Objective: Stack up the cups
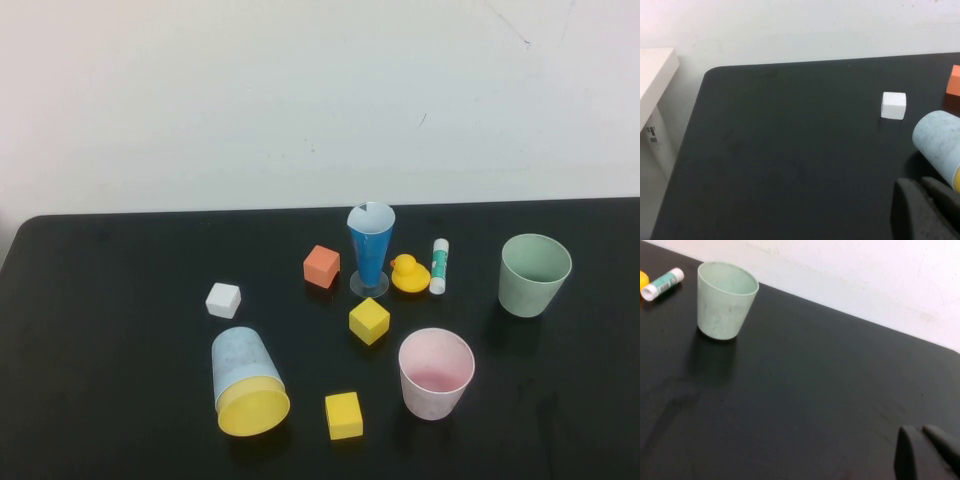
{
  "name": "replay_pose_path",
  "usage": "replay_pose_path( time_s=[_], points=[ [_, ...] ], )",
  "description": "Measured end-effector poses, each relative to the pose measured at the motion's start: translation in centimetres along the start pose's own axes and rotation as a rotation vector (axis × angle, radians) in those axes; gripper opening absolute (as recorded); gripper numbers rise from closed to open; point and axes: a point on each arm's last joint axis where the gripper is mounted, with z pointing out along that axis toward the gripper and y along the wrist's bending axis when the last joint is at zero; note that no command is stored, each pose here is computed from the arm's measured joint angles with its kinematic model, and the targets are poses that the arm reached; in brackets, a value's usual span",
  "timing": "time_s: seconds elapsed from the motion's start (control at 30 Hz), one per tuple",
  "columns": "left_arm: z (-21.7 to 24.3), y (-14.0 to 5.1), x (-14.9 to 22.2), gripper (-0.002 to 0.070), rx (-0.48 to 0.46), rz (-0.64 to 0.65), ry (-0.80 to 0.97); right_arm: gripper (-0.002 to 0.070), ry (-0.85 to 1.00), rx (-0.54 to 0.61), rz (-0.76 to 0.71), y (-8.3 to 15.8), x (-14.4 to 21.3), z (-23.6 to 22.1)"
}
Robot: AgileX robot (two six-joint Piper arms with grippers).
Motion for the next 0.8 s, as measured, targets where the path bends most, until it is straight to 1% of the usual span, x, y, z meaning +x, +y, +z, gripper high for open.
replay_pose_path(
  time_s=[0.3, 0.37, 0.57, 0.63, 0.8],
  points=[
    [0.00, 0.00, 0.00, -0.0001, 0.000, 0.004, 0.000, -0.0003, -0.001, 0.001, 0.018, 0.00, 0.00, 0.01],
    [0.00, 0.00, 0.00, -0.0001, 0.000, 0.004, 0.000, -0.0003, 0.000, 0.000, 0.070, 0.01, 0.04, 0.03],
    [0.00, 0.00, 0.00, -0.0001, 0.000, 0.004, 0.000, -0.0003, 0.000, 0.000, 0.309, 0.01, 0.04, 0.03],
    [0.00, 0.00, 0.00, -0.0001, 0.000, 0.004, 0.000, -0.0003, 0.000, 0.000, 0.336, 0.01, 0.04, 0.03],
    [0.00, 0.00, 0.00, -0.0001, 0.000, 0.004, 0.000, -0.0003, 0.002, 0.002, 0.333, 0.00, 0.07, 0.03]
  ],
)
